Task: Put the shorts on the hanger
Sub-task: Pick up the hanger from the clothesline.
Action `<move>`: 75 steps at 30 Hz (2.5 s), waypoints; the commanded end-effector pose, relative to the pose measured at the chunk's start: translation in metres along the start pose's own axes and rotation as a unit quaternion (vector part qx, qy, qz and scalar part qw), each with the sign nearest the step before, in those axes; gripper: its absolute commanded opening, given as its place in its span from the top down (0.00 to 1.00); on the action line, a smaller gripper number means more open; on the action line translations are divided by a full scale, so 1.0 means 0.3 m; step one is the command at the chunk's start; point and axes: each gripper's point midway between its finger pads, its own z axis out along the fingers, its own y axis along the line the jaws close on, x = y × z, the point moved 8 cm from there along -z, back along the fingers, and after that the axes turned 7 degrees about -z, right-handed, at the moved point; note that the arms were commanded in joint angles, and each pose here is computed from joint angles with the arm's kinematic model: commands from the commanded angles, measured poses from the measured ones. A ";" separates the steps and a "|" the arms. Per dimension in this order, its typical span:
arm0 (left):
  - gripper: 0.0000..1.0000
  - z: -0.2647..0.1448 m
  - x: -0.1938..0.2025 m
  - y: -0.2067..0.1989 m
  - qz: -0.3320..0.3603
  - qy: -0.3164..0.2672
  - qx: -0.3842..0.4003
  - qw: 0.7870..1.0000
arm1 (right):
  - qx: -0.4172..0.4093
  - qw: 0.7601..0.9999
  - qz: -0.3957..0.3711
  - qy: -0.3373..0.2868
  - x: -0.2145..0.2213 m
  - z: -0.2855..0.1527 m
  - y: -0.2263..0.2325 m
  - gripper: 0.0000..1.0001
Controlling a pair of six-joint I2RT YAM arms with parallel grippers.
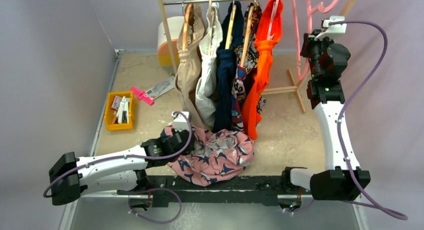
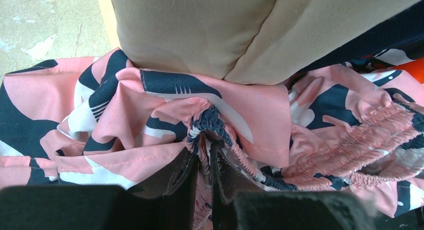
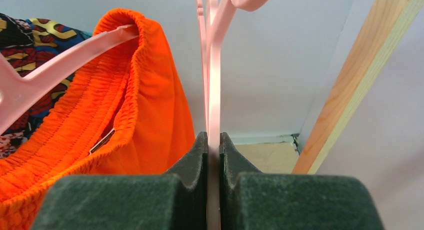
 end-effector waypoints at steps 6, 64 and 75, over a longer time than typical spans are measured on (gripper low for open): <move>0.86 0.003 -0.029 -0.037 -0.023 -0.014 0.015 1.000 | 0.005 0.979 -0.010 -0.201 -0.250 -0.093 -0.028 1.00; 0.35 -0.290 -0.241 0.030 -0.113 -0.051 0.007 0.992 | -0.375 0.918 0.079 -0.104 -0.442 -1.085 0.140 1.00; 0.36 -0.700 -0.542 0.191 -0.213 -0.210 0.108 0.948 | -0.568 0.808 0.073 -0.143 -0.350 -1.027 0.251 1.00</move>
